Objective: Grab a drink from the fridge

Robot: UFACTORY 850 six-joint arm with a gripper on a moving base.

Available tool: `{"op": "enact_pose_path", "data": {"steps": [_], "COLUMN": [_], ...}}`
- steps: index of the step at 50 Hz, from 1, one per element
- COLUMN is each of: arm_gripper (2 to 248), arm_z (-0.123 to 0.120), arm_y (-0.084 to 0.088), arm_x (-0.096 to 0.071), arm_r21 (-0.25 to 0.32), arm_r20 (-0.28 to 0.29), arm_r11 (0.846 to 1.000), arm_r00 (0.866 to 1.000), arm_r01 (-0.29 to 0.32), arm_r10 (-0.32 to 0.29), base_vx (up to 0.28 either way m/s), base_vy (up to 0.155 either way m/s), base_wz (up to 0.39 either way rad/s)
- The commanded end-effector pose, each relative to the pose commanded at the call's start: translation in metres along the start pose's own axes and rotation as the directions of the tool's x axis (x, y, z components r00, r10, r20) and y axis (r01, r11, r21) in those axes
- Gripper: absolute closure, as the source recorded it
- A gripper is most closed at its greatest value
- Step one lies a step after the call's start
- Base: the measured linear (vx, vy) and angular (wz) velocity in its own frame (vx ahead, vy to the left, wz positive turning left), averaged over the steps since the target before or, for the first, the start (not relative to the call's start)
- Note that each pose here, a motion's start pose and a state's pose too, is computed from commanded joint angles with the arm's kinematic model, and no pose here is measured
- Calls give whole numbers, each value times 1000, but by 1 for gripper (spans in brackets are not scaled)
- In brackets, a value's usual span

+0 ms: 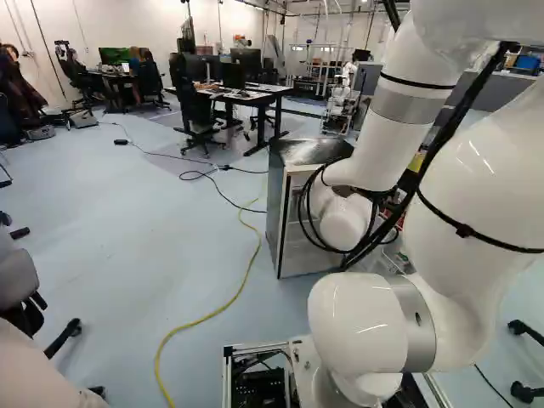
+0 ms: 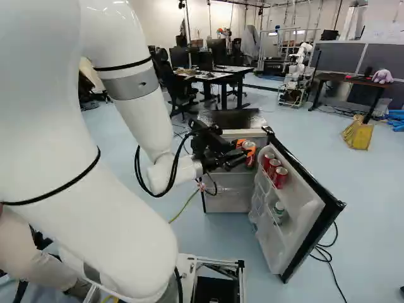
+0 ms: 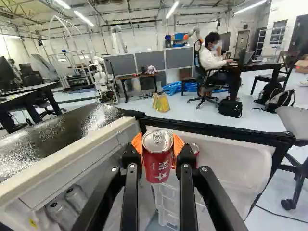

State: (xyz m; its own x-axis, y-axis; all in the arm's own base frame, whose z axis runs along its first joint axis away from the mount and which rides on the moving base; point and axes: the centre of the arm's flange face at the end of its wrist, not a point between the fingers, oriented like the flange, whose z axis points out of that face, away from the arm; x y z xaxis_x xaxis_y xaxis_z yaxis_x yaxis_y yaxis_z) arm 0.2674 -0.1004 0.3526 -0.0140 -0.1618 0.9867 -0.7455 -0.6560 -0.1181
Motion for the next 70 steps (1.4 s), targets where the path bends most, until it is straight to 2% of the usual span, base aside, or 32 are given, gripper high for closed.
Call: {"op": "enact_pose_path", "data": {"steps": [17,33,48,70], "arm_gripper": [167,167,167,167], "arm_z": [-1,-3,-5,0], "arm_y": [-13,-24,-35,-52], "arm_x": [10,19,27,41], "arm_r21": [103,209,306,432], "arm_r20": [17,35,48,54], "arm_r11": [995,978,952,900], "arm_r00": [1000,999,998,994], "arm_r01": [-6,2,19,63], "arm_r10": [5,-9,-35,-96], "base_vx": [0,0,0,0], "base_vy": [0,0,0,0], "base_wz": [0,0,0,0]}}
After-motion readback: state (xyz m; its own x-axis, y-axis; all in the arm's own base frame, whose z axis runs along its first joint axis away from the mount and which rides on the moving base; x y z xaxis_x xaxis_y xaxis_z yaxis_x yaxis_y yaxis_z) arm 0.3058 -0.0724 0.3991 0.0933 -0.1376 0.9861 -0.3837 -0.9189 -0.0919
